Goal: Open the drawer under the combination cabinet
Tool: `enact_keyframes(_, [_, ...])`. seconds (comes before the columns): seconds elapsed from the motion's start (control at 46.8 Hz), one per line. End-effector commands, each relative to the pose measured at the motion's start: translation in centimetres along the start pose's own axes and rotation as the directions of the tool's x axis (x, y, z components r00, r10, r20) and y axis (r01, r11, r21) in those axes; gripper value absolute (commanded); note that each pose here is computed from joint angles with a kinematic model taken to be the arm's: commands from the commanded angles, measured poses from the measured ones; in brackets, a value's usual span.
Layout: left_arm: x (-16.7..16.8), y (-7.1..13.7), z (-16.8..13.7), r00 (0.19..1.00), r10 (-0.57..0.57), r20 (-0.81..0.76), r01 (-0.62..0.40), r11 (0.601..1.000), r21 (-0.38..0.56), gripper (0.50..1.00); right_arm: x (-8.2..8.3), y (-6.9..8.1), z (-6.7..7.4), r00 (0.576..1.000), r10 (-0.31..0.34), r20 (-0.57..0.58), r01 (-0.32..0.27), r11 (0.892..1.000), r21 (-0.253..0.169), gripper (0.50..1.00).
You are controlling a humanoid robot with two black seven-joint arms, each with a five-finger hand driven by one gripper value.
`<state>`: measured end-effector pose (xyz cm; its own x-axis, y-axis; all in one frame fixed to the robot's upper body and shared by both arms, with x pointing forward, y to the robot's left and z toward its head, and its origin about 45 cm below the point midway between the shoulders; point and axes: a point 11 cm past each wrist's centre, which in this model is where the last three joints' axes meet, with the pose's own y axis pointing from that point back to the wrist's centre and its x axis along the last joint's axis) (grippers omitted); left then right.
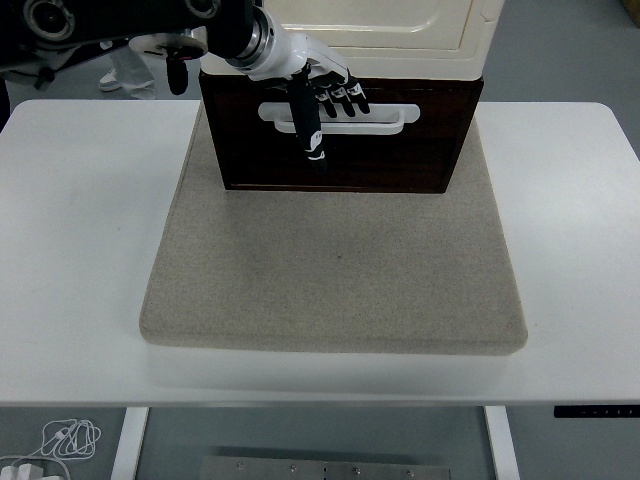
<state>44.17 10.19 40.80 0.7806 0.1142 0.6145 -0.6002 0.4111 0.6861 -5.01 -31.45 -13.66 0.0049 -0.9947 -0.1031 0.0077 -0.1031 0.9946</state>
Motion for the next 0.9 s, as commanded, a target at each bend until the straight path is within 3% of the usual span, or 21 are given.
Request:
enact_keyframes(0.0, [0.2, 0.0, -0.06, 1.0, 0.006, -0.004, -0.006, 1.0, 0.001, 1.0, 0.0, 0.0, 0.0, 1.0, 0.0, 0.0, 0.0, 1.0, 0.0, 0.926])
enact_keyframes(0.876, [0.11, -0.29, 0.22, 1.0, 0.004, -0.002, -0.004, 1.0, -0.001, 1.0, 0.0, 0.0, -0.02, 1.0, 0.0, 0.0, 0.0, 1.0, 0.001, 0.926])
